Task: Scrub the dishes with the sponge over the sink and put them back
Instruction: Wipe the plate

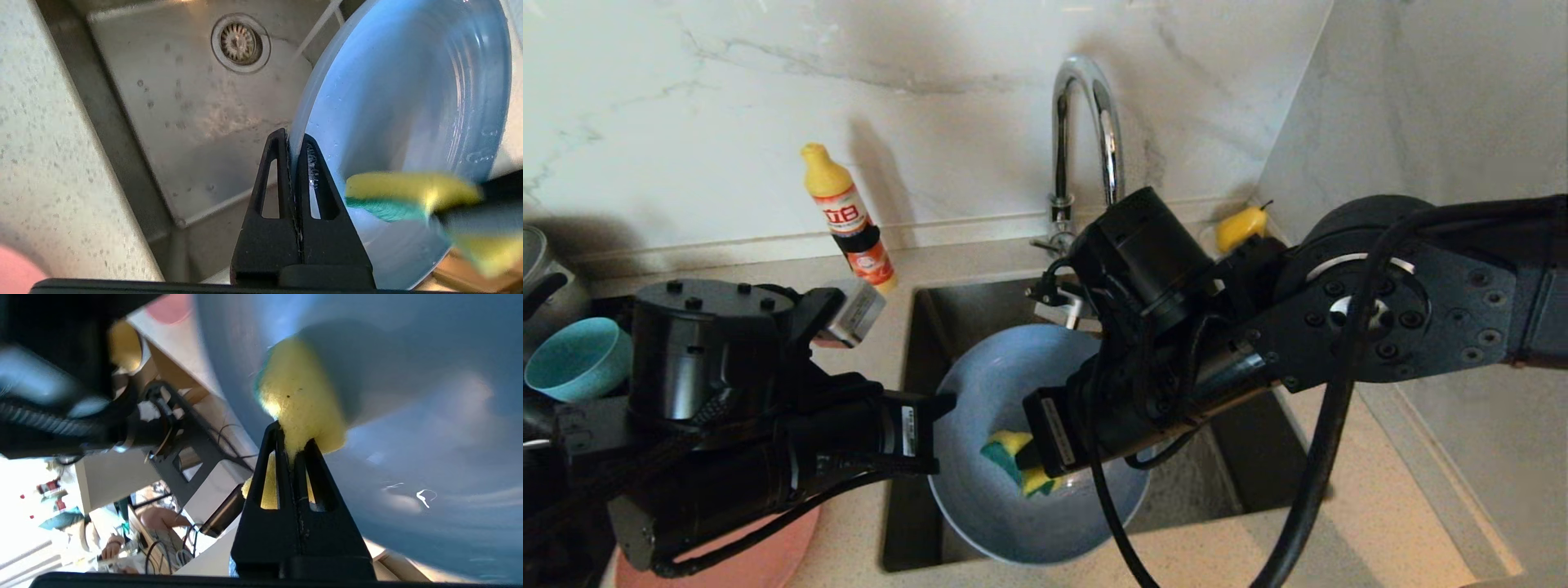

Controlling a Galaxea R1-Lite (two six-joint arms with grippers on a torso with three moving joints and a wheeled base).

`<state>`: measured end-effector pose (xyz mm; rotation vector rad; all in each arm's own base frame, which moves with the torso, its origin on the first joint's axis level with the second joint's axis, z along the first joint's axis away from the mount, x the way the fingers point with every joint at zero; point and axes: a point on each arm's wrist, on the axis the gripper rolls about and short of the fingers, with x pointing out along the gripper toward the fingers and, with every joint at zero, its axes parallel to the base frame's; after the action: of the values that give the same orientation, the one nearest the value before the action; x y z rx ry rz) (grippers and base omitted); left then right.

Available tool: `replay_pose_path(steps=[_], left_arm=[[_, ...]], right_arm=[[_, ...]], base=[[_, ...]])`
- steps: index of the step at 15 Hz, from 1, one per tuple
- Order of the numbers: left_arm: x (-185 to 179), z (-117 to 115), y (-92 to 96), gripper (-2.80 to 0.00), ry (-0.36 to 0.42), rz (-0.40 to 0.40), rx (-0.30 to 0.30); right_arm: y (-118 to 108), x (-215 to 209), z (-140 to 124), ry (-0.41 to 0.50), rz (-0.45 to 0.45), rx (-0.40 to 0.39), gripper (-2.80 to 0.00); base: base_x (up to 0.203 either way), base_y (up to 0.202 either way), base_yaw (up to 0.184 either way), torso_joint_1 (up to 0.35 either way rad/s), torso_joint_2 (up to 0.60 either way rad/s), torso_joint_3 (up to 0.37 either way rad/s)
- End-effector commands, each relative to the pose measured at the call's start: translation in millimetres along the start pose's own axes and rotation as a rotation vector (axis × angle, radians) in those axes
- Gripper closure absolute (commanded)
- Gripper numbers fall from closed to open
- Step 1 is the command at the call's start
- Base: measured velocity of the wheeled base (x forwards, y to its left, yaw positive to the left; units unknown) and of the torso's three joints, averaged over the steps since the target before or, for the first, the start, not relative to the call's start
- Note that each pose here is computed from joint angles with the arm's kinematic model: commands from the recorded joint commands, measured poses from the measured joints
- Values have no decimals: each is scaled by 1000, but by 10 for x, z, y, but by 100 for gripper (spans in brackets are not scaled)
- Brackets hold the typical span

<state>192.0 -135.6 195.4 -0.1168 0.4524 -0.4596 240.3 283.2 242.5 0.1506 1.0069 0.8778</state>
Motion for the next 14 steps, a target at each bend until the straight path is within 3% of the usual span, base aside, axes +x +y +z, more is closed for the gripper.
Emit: replay_pose_path(steps=[1,6,14], left_arm=[[-40,-8,-1,0,-6,-6,-2],[-73,-11,-5,0,-10,-15,-2],[-83,-9,-2,0,-47,-16,-15]], right_arm=[[-96,-28,75,-21,-14,21,0],[-234,-207,208,-82,-34,51,0],[-322,-414,199,-79,-70,84,0]], base=[[0,0,0,0,0,0],[0,0,0,0,0,0],[0,0,0,0,0,0]])
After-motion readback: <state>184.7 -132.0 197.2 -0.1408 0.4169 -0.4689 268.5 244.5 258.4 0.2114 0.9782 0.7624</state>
